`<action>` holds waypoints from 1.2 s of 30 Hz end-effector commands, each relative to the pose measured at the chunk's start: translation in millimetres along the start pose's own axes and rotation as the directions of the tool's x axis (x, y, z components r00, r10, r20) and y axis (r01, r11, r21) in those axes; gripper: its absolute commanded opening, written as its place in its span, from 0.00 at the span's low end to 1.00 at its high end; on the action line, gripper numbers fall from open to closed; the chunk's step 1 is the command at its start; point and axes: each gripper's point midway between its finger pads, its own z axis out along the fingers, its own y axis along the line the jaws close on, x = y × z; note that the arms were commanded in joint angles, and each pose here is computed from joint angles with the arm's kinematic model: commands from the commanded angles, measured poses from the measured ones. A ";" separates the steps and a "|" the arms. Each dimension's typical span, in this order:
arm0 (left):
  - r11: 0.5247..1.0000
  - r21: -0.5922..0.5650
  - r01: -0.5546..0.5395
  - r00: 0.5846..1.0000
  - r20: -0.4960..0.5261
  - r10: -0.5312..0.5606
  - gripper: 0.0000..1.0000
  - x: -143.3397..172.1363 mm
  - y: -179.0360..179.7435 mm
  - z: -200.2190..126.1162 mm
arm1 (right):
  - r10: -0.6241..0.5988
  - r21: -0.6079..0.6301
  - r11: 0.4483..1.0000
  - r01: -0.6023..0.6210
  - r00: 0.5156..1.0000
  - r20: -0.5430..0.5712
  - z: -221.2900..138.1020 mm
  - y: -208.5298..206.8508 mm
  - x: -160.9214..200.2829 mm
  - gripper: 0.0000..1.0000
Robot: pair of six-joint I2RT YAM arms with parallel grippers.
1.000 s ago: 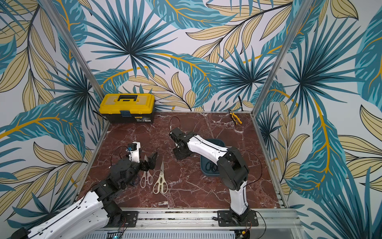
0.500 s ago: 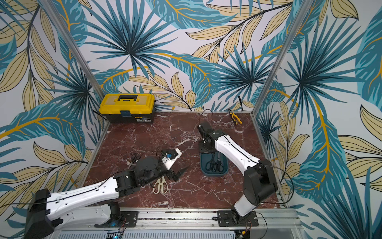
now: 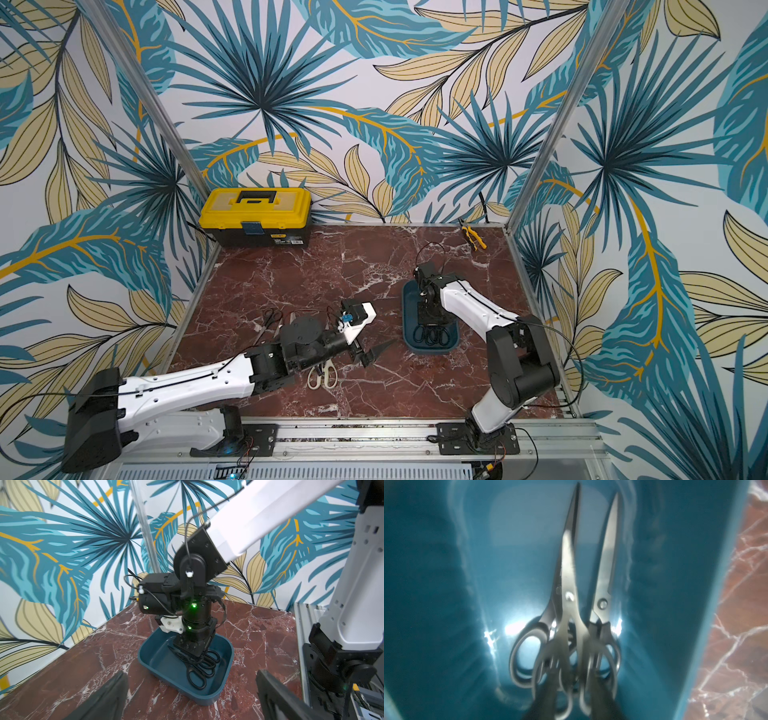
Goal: Put the scissors into the storage box
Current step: Place the scissors in the storage box, then pick up the scissors from the center of the board.
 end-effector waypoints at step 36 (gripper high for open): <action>0.232 -0.912 0.339 0.867 0.207 -0.454 1.00 159.9 184.0 -247.4 | -0.705 -0.406 0.695 0.594 0.675 -0.218 -31.1 309.6 160.9 0.58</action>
